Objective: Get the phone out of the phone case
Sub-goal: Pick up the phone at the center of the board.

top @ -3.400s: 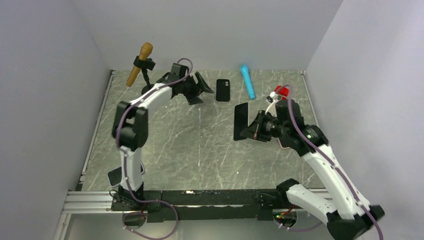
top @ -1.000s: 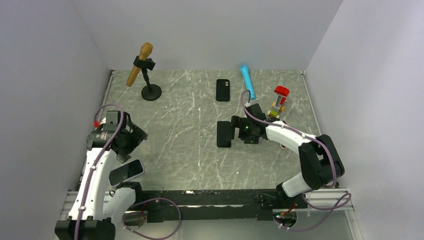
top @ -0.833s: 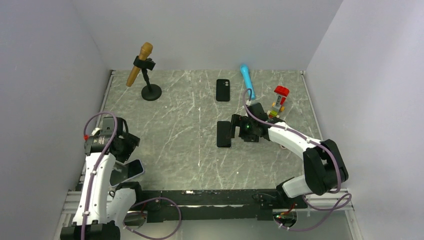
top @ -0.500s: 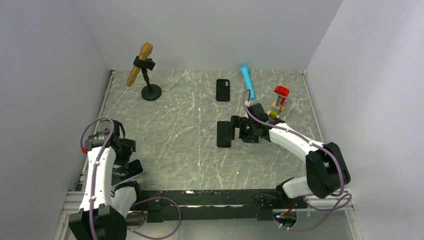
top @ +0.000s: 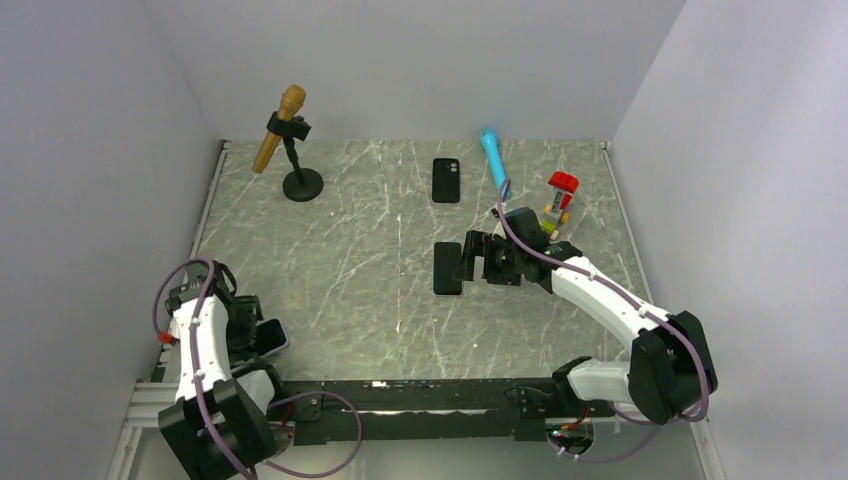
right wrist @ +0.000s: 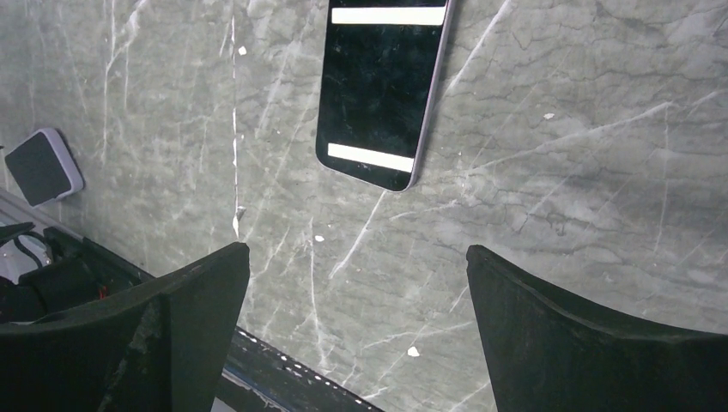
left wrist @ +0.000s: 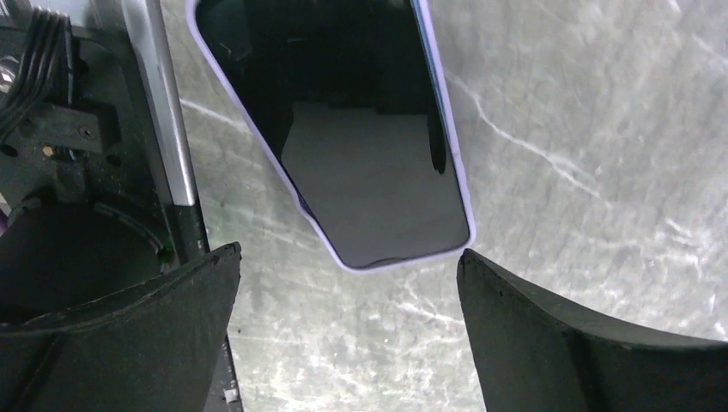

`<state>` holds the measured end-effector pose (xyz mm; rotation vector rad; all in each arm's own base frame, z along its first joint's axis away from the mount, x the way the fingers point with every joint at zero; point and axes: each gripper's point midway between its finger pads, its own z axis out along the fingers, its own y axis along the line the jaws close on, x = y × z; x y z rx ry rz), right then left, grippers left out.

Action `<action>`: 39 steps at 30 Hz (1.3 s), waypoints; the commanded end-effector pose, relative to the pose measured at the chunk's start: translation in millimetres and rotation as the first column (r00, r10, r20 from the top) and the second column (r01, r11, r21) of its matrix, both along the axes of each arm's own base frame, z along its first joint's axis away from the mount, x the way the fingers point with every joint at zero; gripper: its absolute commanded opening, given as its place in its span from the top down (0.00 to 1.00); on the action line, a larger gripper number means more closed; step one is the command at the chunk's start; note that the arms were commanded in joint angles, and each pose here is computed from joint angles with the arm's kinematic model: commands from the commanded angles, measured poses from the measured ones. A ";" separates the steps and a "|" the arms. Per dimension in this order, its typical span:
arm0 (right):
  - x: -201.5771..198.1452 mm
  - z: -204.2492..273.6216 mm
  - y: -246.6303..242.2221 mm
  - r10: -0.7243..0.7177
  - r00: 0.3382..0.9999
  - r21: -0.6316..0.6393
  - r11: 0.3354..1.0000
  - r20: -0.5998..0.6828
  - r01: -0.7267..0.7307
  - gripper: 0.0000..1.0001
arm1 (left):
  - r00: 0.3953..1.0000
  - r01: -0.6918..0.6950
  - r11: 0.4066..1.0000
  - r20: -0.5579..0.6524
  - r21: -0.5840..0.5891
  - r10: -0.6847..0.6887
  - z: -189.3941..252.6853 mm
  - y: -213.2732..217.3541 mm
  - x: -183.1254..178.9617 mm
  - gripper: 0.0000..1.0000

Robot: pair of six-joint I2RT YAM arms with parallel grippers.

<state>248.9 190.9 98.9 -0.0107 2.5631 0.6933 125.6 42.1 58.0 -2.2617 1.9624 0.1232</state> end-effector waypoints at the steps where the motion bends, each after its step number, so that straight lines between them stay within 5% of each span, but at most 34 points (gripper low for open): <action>1: -0.9 2.8 4.8 0.011 1.000 0.024 1.000 -0.003 -0.011 0.00 | 0.998 -0.056 0.998 0.026 -0.002 0.056 -16.4 11.9 1.2 0.01; 10: -4.8 1.2 -2.6 0.000 1.000 -0.008 1.000 -0.006 0.000 0.00 | 0.983 -0.132 0.991 0.129 -0.003 0.131 -35.5 38.7 11.1 0.01; 27: -7.8 3.1 -10.8 -0.047 0.999 -0.029 0.998 -0.013 0.046 0.00 | 0.983 -0.132 0.991 0.128 0.003 0.131 -38.8 76.2 43.6 0.06; 30: -7.9 3.0 -10.5 -0.048 0.999 -0.026 0.999 -0.018 0.048 0.00 | 0.985 -0.134 0.991 0.109 -0.003 0.133 -40.3 74.9 40.4 0.12; 39: -8.7 3.4 -14.1 -0.055 0.999 -0.035 0.998 0.004 0.055 0.00 | 0.964 -0.026 0.999 0.267 0.045 0.013 -51.0 67.1 54.0 0.60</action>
